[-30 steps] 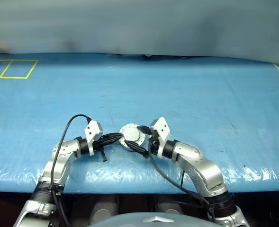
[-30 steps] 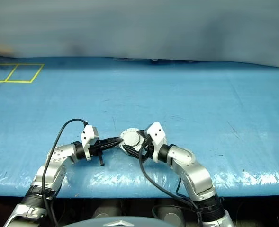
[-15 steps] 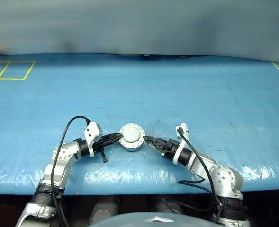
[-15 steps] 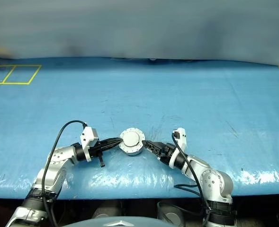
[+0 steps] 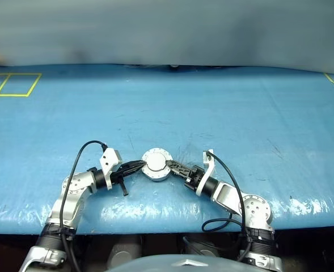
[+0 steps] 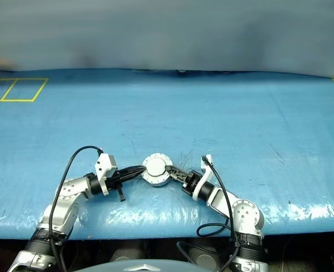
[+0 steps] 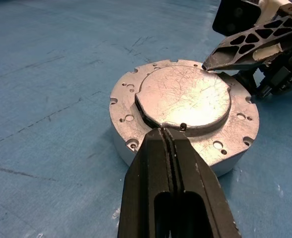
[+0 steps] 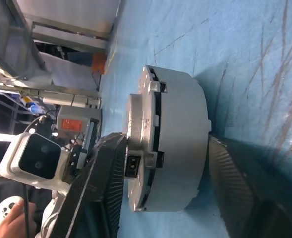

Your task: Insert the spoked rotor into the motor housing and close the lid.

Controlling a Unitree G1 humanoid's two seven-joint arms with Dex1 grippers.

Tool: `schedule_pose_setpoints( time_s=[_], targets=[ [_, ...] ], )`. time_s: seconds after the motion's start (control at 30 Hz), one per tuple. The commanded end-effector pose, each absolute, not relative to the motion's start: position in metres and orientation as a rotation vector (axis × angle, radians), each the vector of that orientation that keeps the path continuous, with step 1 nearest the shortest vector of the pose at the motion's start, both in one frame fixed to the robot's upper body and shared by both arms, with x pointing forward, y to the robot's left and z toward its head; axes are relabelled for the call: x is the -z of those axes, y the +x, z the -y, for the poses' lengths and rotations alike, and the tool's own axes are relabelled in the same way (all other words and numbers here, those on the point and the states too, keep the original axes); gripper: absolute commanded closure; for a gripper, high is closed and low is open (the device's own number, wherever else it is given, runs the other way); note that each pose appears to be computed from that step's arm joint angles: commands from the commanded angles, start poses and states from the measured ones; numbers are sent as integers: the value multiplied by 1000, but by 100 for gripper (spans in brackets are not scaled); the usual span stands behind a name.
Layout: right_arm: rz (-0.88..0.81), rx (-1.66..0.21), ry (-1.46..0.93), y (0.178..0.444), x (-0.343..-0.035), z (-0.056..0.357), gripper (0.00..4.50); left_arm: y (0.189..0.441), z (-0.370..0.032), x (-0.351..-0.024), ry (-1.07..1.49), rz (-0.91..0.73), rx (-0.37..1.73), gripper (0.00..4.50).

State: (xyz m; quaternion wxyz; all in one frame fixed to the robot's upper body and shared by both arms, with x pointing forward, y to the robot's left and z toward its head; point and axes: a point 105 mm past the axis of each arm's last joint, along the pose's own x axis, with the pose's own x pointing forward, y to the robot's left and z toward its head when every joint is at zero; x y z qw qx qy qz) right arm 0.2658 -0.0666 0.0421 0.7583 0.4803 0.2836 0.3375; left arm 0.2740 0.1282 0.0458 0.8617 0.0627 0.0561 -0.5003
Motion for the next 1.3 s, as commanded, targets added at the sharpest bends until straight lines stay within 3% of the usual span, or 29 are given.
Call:
schedule_pose_setpoints(
  time_s=[0.03,0.1,0.3,0.43,0.5,0.57,0.63,0.97,1.0,1.3],
  targets=[
    [-604,-766,1038,264,-49,64,302,269,-124,-41,138,-139,1072,450],
    [-608,-751,1026,265,-47,65,337,271,-123,-42,140,-137,1068,450],
    [-560,-699,1055,275,-51,71,337,289,-136,-47,40,-135,962,450],
    [-443,-654,1174,289,-66,83,337,315,-155,-70,-218,-83,837,450],
    [-367,-617,1239,298,-77,90,337,310,-99,-54,-311,-84,807,450],
    [-298,-581,1285,305,-86,97,337,311,-80,-59,-334,-39,756,410],
    [-233,-560,1327,311,-95,103,337,314,-88,-70,-455,5,703,358],
    [-113,-751,1394,308,-141,85,337,309,-84,-96,-882,21,724,18],
    [-110,-766,1402,308,-143,83,337,309,-83,-98,-911,20,727,1],
    [-193,-862,1378,295,-143,64,337,297,-69,-115,-1238,-51,869,1]
  ],
)
